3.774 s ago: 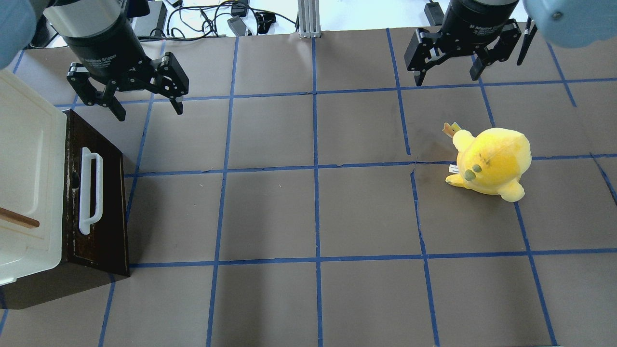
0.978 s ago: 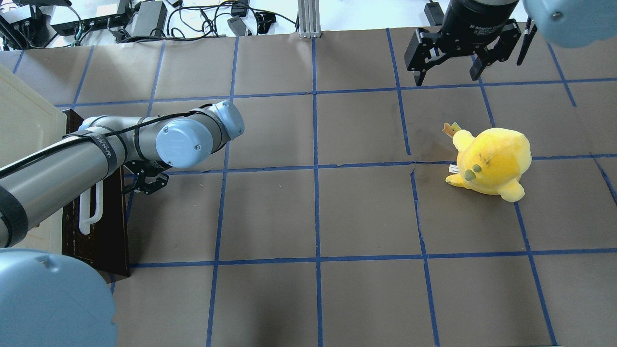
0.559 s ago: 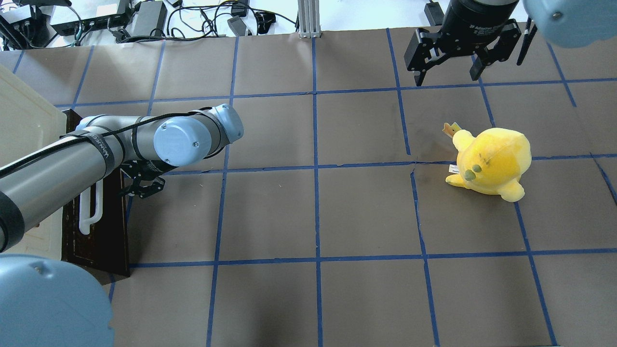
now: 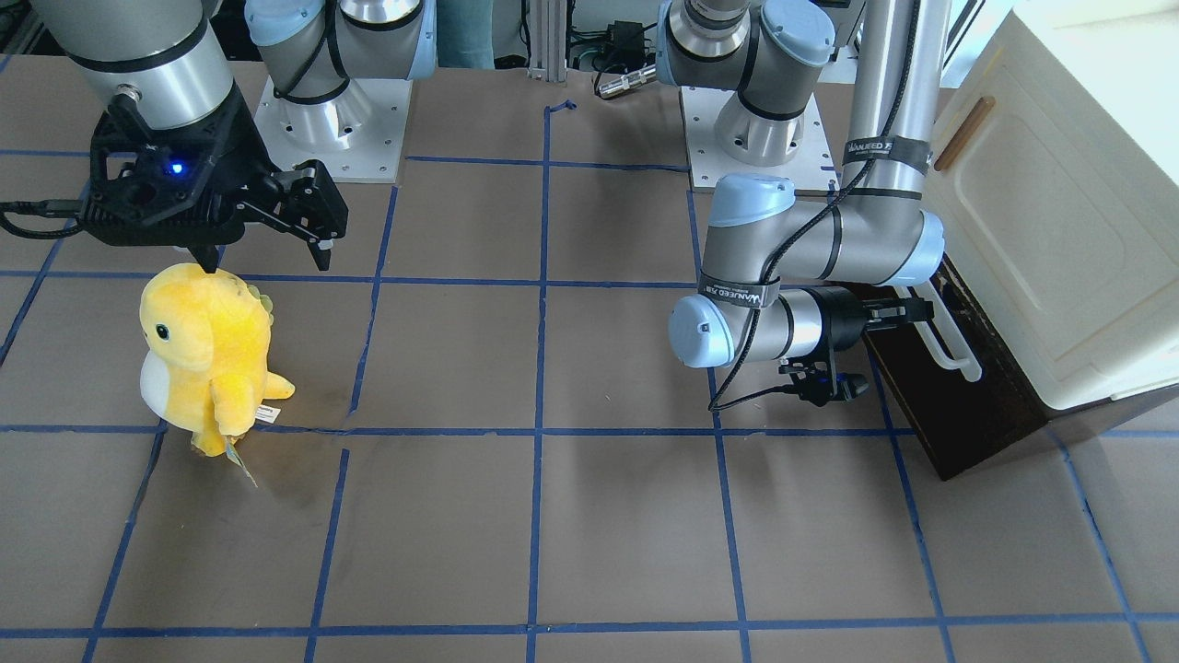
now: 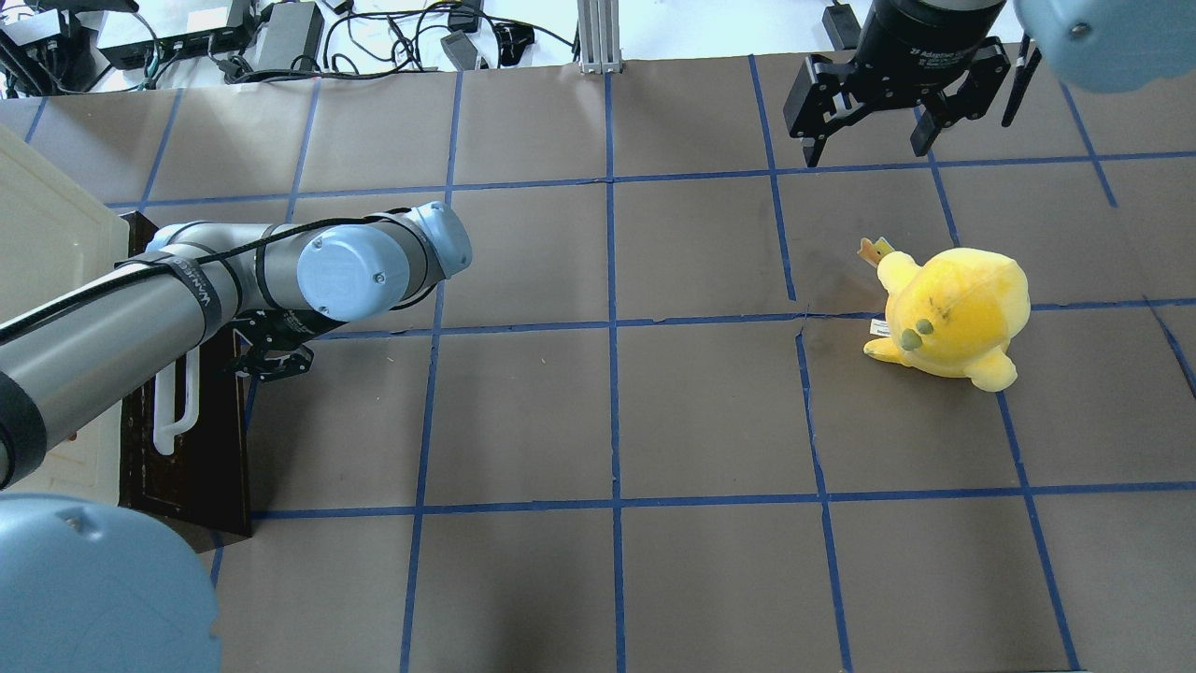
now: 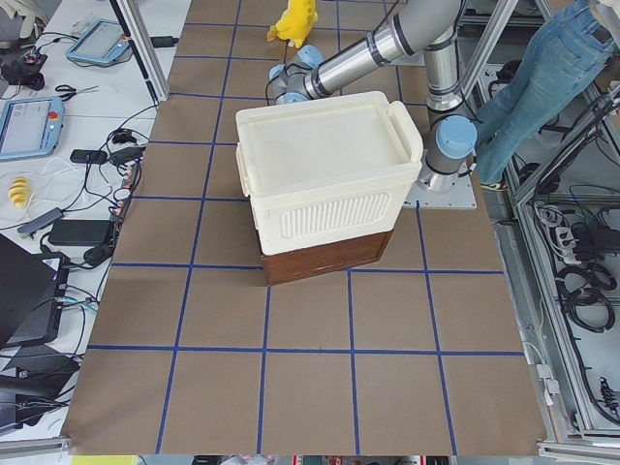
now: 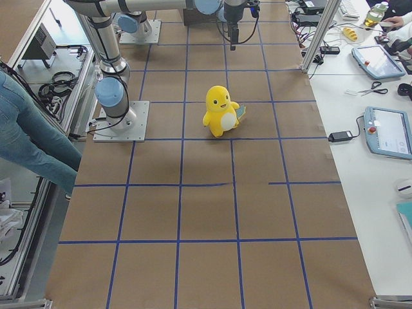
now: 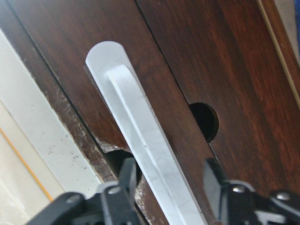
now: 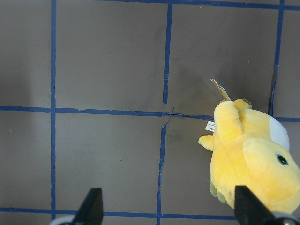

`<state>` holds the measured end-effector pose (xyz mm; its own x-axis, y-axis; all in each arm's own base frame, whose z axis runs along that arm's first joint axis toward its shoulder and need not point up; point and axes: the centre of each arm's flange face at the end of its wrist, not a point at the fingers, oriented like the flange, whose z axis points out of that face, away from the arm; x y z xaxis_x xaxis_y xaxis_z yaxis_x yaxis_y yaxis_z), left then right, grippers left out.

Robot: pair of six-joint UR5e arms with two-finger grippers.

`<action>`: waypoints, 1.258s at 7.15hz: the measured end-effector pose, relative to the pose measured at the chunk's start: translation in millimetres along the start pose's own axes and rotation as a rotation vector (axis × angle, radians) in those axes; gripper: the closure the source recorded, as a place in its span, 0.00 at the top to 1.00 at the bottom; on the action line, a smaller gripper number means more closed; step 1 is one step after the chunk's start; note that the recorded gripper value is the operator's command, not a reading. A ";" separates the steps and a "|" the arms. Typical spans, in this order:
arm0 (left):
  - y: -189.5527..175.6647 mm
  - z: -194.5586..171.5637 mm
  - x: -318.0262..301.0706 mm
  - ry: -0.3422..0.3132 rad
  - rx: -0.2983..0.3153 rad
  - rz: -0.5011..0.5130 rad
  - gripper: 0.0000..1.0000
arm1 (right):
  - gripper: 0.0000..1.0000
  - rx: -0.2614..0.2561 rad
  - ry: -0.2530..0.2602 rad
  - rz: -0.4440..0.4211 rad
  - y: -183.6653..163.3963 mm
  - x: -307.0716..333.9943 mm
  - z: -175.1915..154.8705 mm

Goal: Pull drawer sideways
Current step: 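Close the left gripper around the white drawer handle, then pull the handle with the left gripper, sliding the drawer out of the cabinet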

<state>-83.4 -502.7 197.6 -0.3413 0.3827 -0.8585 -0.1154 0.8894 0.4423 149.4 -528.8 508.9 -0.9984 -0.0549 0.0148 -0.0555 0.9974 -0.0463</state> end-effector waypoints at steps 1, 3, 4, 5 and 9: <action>0.8 0.3 0.2 -0.003 -0.003 0.008 0.15 | 1.00 0.000 0.000 0.000 0.0 0.0 0.0; 1.9 0.3 -0.3 -0.004 -0.007 0.018 0.16 | 1.00 0.000 0.000 0.000 0.0 0.0 0.0; 1.2 -0.2 -1.3 -0.004 -0.007 0.018 0.16 | 1.00 0.000 0.000 0.000 0.0 0.0 0.0; -0.4 -1.3 -2.6 -0.004 -0.007 0.017 0.16 | 1.00 0.000 0.000 0.000 0.0 0.0 0.0; -2.7 -6.5 -3.2 -0.009 -0.003 0.026 0.16 | 1.00 0.000 0.000 0.000 0.0 0.0 0.0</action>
<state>-88.1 -508.0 200.8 -0.3362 0.4082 -0.8487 -0.1092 0.8782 0.4656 149.4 -528.8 508.9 -0.9984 -0.0545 0.0148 -0.0551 0.9974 -0.0463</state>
